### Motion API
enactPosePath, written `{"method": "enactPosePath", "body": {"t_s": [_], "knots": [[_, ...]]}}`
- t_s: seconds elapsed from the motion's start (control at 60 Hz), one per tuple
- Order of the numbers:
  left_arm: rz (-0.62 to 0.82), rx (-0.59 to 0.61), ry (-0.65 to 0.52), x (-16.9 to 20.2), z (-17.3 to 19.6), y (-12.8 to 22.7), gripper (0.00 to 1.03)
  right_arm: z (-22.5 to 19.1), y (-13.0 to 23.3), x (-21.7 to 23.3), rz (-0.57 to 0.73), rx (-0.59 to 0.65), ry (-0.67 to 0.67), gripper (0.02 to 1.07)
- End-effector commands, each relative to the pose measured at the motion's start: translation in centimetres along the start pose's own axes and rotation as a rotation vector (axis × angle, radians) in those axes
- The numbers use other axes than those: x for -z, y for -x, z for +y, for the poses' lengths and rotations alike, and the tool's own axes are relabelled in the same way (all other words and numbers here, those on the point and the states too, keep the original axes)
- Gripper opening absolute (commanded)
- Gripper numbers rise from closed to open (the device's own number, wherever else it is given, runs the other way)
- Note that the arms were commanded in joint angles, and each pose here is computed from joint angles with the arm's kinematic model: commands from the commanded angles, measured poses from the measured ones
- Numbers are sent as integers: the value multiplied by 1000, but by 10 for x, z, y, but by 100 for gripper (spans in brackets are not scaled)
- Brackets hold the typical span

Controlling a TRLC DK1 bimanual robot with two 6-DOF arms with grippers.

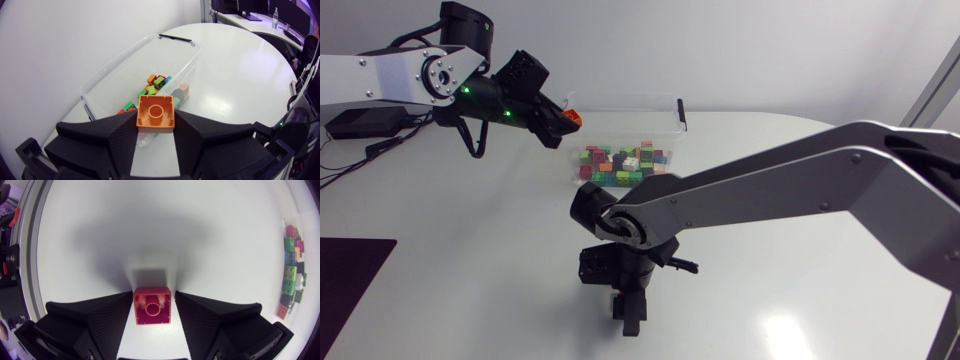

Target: Place the duplo bricks in the container

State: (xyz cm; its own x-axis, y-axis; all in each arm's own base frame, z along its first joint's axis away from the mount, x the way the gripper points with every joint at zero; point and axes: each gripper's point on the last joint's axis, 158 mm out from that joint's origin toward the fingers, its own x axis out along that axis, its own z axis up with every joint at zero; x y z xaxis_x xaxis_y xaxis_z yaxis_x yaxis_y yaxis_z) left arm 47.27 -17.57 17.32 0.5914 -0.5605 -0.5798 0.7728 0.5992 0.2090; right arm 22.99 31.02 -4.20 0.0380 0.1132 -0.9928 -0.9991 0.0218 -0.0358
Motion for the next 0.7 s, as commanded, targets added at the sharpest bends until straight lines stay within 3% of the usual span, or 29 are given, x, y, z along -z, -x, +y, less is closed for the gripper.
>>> {"method": "enactPosePath", "body": {"t_s": [0.0,0.083,0.283,0.683], "knots": [[9,10,-10,5,3,-6,33,3,-2,16,34,-2,-25,56],[3,11,-14,1,2,-6,33,3,-1,18,33,-1,-28,29],[-7,10,-17,-6,2,-8,33,4,13,21,16,15,-35,28],[-37,-10,35,-34,26,-42,33,-29,95,40,-85,116,-121,27]]}}
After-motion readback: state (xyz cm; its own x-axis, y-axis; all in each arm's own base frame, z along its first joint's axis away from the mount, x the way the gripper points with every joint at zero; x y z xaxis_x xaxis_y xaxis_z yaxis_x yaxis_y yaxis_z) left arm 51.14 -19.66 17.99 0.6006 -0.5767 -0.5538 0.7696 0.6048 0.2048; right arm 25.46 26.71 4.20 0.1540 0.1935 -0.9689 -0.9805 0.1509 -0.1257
